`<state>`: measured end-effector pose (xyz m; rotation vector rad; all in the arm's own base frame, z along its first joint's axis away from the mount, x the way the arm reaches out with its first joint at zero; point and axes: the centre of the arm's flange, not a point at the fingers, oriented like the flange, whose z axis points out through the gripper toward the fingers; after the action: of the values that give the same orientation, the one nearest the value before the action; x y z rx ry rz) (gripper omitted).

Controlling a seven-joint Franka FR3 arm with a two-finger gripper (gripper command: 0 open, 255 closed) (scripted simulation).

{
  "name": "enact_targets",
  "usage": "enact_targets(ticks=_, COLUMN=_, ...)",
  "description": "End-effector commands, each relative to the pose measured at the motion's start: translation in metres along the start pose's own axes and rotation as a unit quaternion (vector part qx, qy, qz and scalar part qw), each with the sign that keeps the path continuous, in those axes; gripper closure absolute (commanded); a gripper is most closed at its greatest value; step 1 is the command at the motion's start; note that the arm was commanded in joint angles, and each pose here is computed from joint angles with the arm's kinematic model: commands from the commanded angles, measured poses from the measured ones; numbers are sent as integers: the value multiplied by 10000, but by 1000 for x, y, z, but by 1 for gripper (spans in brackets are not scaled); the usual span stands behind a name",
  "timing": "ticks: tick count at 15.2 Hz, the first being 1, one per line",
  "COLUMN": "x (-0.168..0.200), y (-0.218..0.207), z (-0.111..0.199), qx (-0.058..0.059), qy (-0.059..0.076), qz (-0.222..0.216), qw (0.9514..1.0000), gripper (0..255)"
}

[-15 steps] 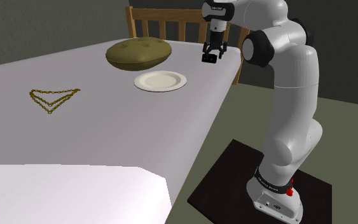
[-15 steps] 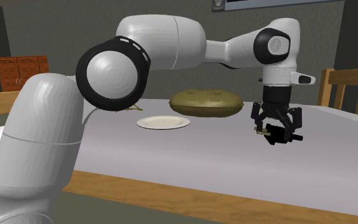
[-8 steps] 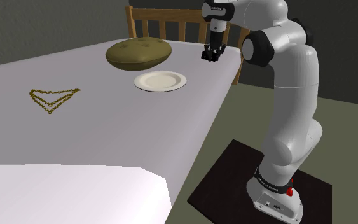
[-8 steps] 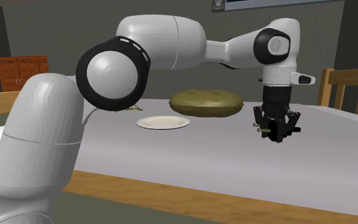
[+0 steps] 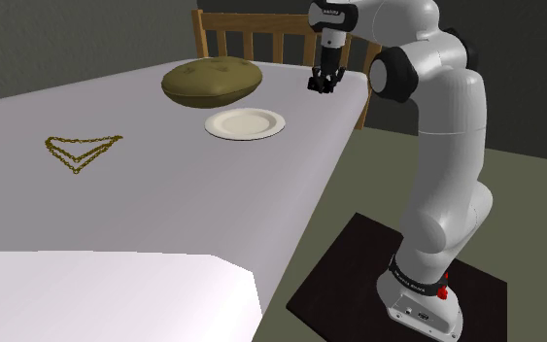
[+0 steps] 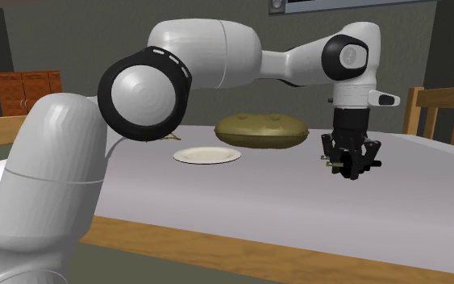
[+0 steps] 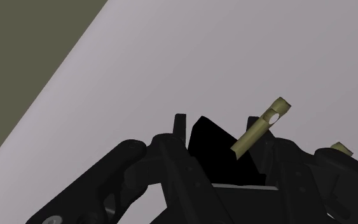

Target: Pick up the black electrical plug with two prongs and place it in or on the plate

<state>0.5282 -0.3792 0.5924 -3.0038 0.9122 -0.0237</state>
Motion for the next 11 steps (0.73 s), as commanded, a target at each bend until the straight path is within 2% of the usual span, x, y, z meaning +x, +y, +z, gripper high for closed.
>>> enact_targets(ticks=1, x=0, y=0, z=-8, qx=0, qy=2, qz=0, qw=10000, gripper=255)
enact_targets(ticks=11, x=0, y=0, z=-61, qx=0, qy=2, qz=0, qw=10000, gripper=255)
